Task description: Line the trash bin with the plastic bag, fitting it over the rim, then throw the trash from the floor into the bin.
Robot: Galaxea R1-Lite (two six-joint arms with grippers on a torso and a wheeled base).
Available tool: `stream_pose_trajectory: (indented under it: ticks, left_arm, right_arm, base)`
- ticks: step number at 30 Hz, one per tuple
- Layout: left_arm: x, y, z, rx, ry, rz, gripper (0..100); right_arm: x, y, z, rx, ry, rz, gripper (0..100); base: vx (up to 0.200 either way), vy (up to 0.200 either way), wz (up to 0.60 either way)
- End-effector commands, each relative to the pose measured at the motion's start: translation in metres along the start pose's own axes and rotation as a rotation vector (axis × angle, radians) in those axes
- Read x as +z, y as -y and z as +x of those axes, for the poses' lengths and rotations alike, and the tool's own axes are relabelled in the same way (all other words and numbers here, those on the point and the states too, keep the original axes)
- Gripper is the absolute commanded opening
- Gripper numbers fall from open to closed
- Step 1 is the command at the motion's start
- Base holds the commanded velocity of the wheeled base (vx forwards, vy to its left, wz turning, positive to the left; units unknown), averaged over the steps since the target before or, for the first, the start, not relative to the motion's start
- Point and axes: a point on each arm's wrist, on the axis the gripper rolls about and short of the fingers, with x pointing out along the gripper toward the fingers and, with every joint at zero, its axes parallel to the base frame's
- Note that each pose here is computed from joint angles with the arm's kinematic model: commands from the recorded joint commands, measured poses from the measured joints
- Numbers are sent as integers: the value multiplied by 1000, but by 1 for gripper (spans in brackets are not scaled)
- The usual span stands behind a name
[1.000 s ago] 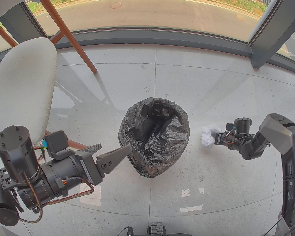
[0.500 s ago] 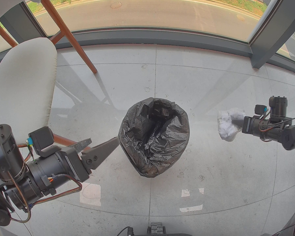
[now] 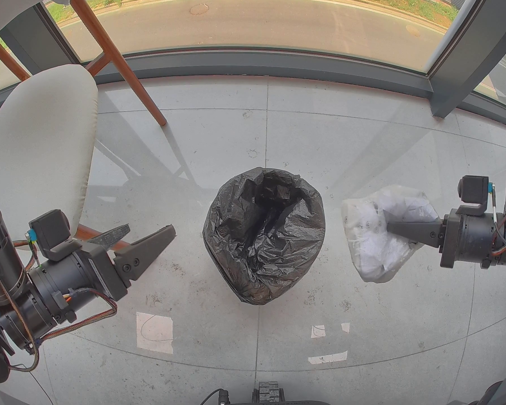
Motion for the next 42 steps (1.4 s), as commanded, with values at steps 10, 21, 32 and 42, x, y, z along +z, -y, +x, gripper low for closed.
stream_pose_trajectory:
  ticks: [10, 21, 32, 42]
  left_arm:
    - [17, -21, -5, 71, 70, 32, 100]
    - [23, -32, -21, 128, 118, 71, 100]
    - [-6, -41, -113, 340, 319, 95, 100]
    - [-101, -28, -193, 407, 323, 174, 100]
  right_arm:
    - [46, -16, 54, 47, 49, -51, 100]
    - [60, -18, 37, -14, 130, -56, 100]
    - [7, 2, -83, -328, 289, -14, 100]
    - [-101, -16, -148, -512, 416, -27, 100]
  base:
    - [0, 0, 0]
    - [0, 0, 0]
    - [0, 0, 0]
    - [0, 0, 0]
